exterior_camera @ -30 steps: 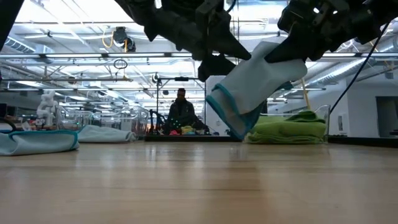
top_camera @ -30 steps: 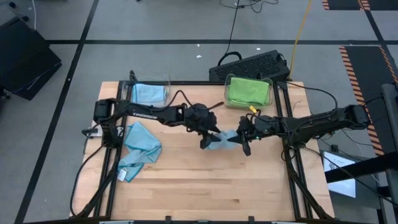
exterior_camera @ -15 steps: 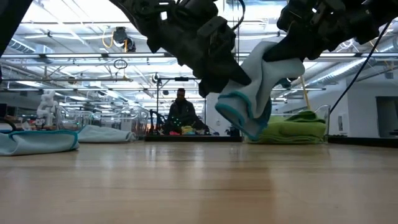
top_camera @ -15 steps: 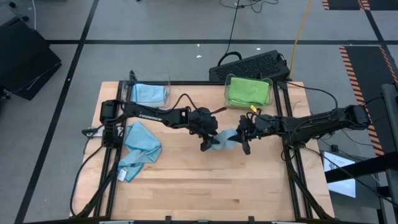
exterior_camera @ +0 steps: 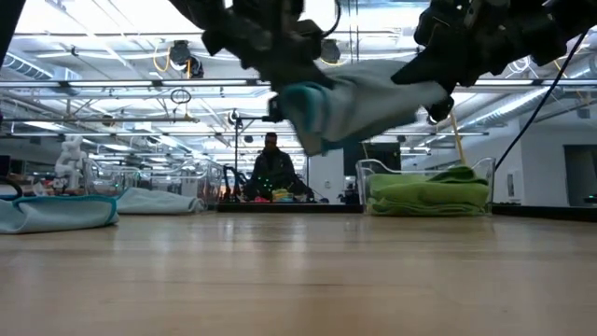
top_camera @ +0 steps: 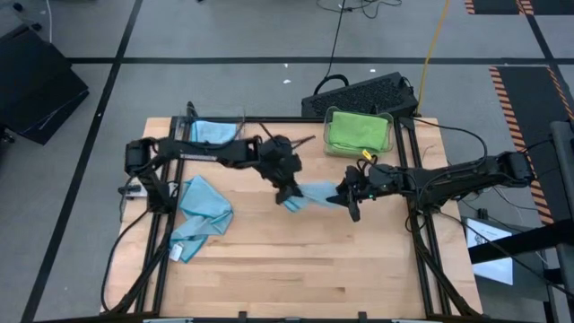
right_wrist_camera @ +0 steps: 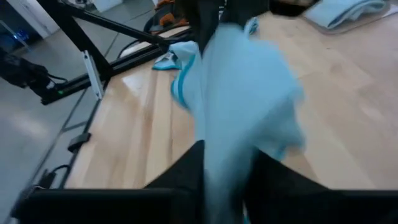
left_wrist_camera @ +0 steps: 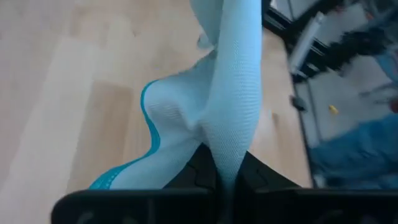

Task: Sort microfiber towel by color & place in baskets
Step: Stack the right blue towel on top of the blue towel in the left transparent bin

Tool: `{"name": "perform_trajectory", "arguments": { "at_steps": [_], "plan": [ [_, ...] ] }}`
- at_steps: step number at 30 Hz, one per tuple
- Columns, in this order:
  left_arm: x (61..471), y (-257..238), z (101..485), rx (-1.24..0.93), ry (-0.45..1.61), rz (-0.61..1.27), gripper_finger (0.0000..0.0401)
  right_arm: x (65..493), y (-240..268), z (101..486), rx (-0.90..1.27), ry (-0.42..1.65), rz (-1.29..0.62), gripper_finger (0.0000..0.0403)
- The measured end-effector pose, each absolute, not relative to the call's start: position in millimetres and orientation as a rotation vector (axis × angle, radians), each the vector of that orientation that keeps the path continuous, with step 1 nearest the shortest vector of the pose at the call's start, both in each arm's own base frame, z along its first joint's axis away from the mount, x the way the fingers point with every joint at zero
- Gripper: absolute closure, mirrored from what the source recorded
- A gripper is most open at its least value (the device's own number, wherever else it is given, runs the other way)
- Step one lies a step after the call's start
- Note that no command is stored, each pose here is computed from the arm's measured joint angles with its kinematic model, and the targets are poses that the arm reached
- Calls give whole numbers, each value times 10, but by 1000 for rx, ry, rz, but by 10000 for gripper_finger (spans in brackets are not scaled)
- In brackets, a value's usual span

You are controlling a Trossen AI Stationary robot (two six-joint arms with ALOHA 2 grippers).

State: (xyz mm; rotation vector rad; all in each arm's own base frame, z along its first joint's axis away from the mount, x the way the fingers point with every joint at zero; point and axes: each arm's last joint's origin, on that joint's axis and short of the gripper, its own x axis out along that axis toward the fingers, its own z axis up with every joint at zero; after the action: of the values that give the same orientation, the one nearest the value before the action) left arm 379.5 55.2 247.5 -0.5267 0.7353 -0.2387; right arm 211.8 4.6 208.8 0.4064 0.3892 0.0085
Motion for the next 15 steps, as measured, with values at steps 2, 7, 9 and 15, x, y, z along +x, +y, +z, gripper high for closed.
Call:
{"name": "perform_trajectory", "arguments": {
  "at_steps": [2, 7, 9, 15],
  "plan": [
    [3678, 613, 2548, -547, 765, -279, 390, 2121, 33, 2095, 440, 381, -2, 281],
    [3306, 813, 2742, -584, 843, -312, 390, 2122, -18, 2097, 543, 373, -42, 189],
    [3113, 924, 2808, -607, 887, -274, 390, 2123, -21, 2097, 566, 372, -48, 161],
    [2541, 1243, 3027, -631, 941, -112, 390, 2115, -35, 2077, 582, 368, -105, 126]
  ]
}}
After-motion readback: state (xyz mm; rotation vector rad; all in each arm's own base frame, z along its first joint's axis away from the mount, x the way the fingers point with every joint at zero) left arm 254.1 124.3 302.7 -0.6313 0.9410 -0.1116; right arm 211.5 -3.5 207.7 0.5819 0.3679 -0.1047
